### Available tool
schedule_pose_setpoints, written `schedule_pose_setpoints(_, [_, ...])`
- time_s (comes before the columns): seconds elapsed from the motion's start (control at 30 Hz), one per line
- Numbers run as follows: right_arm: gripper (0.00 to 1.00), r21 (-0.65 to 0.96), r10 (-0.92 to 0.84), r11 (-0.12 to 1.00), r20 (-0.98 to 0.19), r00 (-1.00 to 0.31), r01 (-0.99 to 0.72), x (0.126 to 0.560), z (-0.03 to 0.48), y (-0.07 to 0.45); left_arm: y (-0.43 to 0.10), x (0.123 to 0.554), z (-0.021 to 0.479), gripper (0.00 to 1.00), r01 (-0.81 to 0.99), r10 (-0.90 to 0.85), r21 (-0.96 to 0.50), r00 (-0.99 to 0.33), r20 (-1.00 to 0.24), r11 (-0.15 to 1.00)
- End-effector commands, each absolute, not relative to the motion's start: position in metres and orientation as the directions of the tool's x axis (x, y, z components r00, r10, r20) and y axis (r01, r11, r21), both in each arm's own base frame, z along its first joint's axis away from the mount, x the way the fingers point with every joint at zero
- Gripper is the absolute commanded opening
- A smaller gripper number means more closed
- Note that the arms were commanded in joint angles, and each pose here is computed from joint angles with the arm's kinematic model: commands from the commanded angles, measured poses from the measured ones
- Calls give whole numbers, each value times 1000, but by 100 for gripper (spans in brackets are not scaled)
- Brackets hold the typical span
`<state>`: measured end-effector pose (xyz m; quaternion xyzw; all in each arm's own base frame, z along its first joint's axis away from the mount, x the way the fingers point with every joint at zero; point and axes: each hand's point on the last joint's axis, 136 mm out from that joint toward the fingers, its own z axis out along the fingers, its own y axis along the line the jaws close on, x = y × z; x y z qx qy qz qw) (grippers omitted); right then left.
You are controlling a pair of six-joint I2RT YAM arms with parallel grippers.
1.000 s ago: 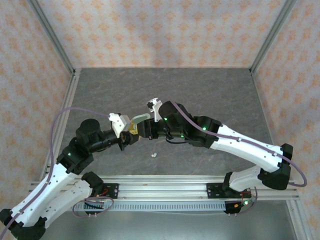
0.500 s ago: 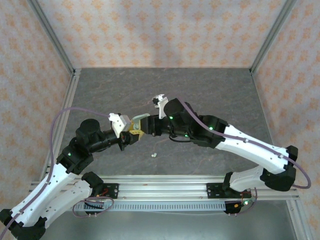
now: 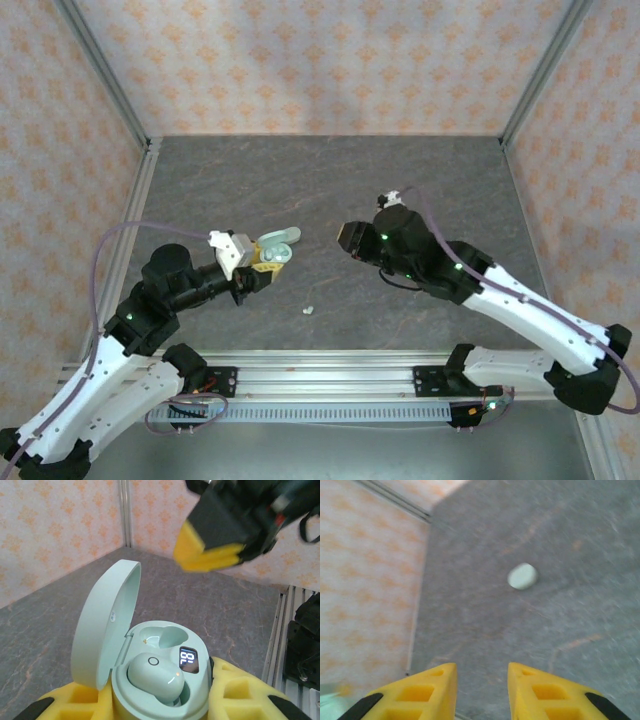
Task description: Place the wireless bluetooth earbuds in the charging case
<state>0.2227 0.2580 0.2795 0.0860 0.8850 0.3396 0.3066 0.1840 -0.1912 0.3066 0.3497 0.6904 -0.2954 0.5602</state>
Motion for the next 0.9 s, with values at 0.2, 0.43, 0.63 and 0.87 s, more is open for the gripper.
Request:
schedule_pose_setpoints(0.2, [29, 527, 230, 844, -181, -956, 103, 199, 140, 301, -180, 178, 320, 15, 795, 170, 32, -90, -981, 605])
schedule_pose_setpoints(0.43, [29, 463, 186, 876, -74, -980, 132, 179, 88, 329, -175, 175, 318, 15, 786, 169, 33, -91, -981, 618])
schedule_pose_setpoints(0.63, [29, 477, 247, 855, -26, -969, 205, 177, 65, 337, -172, 173, 316, 15, 781, 173, 35, -94, -980, 623])
schedule_pose_setpoints(0.87, [26, 455, 255, 861, 4, -967, 229, 174, 47, 339, -170, 171, 318, 15, 779, 175, 40, -90, -980, 625])
